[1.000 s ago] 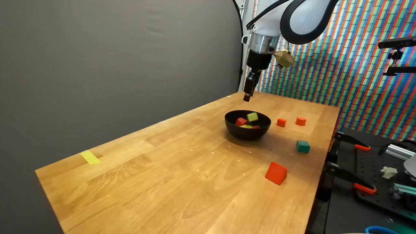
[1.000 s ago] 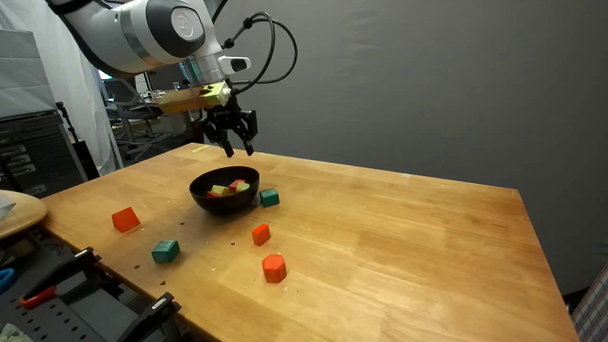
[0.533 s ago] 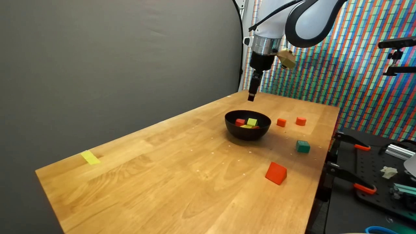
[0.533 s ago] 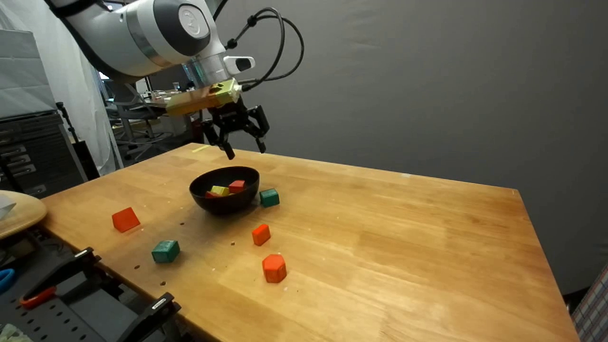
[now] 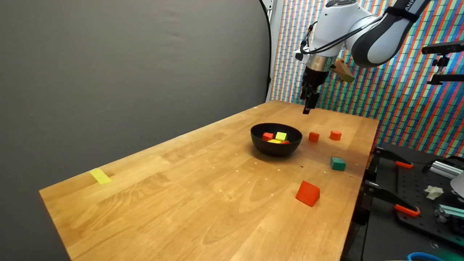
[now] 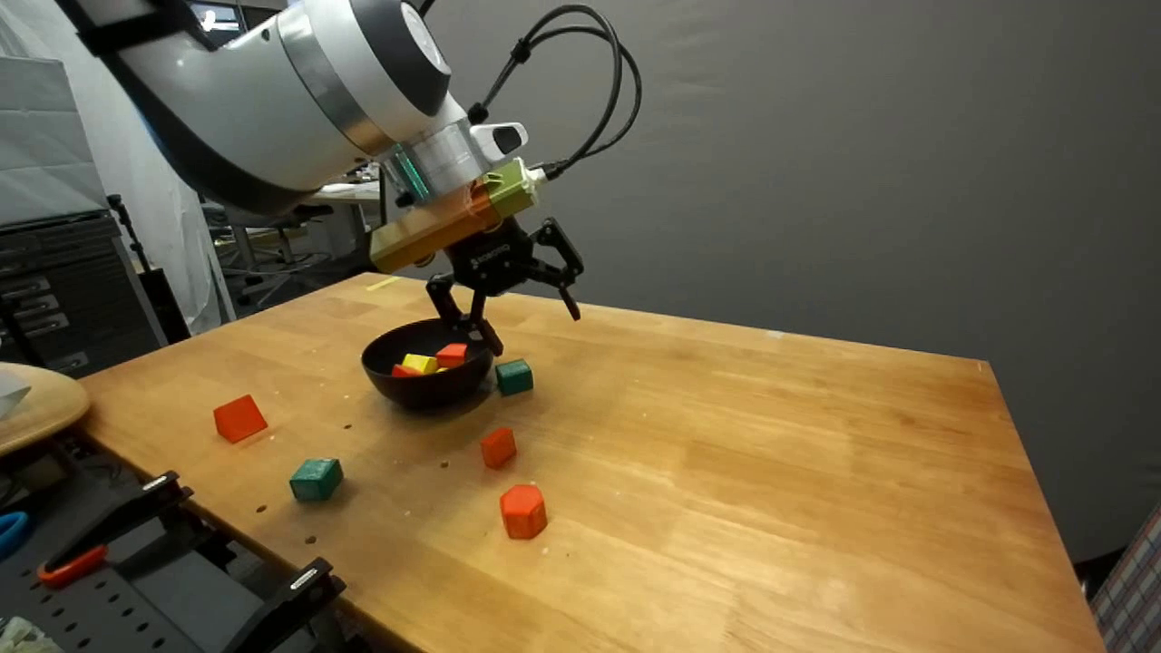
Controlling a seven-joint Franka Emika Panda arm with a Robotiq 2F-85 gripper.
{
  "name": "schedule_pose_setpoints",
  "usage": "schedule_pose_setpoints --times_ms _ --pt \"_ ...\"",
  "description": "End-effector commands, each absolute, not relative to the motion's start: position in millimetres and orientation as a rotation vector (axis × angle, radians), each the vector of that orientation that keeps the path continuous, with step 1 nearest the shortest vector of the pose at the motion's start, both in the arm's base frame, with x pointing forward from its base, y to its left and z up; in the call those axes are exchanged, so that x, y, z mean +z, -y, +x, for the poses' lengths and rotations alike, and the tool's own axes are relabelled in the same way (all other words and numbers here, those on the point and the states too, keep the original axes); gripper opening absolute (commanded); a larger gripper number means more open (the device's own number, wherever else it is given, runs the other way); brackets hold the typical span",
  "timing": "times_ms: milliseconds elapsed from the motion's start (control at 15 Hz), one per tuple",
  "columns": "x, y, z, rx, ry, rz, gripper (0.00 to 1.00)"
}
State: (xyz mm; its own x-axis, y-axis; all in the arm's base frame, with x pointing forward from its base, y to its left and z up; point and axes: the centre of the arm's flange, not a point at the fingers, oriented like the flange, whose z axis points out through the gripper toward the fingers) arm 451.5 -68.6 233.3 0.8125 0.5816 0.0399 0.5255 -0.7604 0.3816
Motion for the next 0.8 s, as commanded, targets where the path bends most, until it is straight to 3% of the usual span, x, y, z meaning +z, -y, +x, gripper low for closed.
schedule_pose_setpoints --times_ms 0,533,733 --pt "232 70 450 0.219 -0.838 2.645 1.00" --pt "189 56 459 0.258 -1.177 2.774 1.00" --pt "165 39 437 0.238 -1.136 2.756 1.00"
